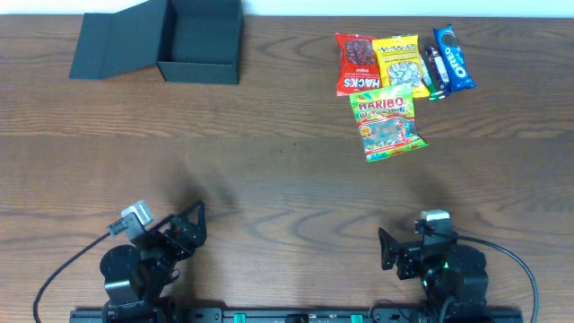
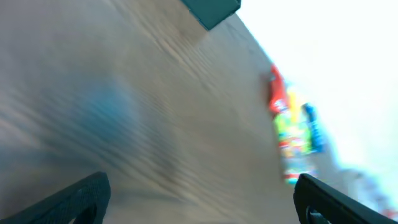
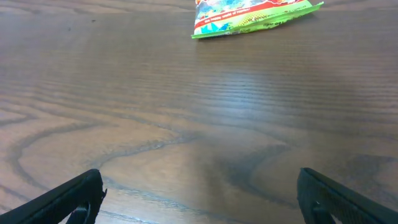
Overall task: Pack container
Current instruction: 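Raise the left arm and reach toward the black box, then push the black box with the left gripper toward the table center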
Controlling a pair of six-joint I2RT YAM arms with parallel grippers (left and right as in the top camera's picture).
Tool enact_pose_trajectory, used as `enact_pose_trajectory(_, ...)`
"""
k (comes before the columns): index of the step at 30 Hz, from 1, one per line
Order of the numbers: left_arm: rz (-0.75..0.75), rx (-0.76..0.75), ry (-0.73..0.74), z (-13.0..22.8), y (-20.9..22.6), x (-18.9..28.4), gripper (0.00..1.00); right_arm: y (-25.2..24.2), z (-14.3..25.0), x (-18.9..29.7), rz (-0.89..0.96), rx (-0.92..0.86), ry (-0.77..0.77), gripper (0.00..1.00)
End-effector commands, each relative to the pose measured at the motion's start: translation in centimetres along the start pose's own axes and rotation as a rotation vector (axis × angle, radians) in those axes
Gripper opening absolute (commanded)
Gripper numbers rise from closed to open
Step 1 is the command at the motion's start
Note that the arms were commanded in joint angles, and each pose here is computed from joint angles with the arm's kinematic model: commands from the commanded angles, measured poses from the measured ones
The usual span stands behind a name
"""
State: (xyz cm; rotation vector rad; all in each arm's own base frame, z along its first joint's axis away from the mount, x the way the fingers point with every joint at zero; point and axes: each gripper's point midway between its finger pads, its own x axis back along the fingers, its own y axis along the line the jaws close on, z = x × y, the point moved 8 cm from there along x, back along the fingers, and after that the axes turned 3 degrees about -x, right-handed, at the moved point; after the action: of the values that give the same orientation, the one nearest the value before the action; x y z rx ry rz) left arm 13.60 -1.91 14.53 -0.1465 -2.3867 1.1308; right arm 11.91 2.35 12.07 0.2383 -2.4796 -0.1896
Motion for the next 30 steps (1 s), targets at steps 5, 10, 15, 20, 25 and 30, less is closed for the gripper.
enact_pose_trajectory(5,0.315,-0.014,-0.066,-2.1,-4.3,0.6,0.96,0.0,0.2,-0.1,0.002,0.003,-0.001,0.99)
enact_pose_trajectory(10,0.26,-0.088,-0.133,-4.2,-4.9,-0.2,0.96,0.0,0.2,-0.1,0.002,0.003,-0.001,0.99)
enact_pose_trajectory(15,0.081,-0.251,-0.113,-8.6,-6.3,-2.6,0.96,0.0,0.2,-0.1,0.002,0.003,-0.001,0.99)
enact_pose_trajectory(20,-0.038,-0.367,0.0,-14.5,-8.3,-7.8,0.96,0.0,0.2,-0.1,0.002,0.003,-0.001,0.99)
enact_pose_trajectory(25,-0.211,-0.453,0.072,-19.4,-8.9,-14.6,0.96,0.0,0.2,-0.1,0.002,0.003,-0.001,0.99)
enact_pose_trajectory(30,-0.323,-0.571,0.112,-22.5,-9.7,-21.7,0.96,0.0,0.2,-0.1,0.002,0.003,-0.001,0.99)
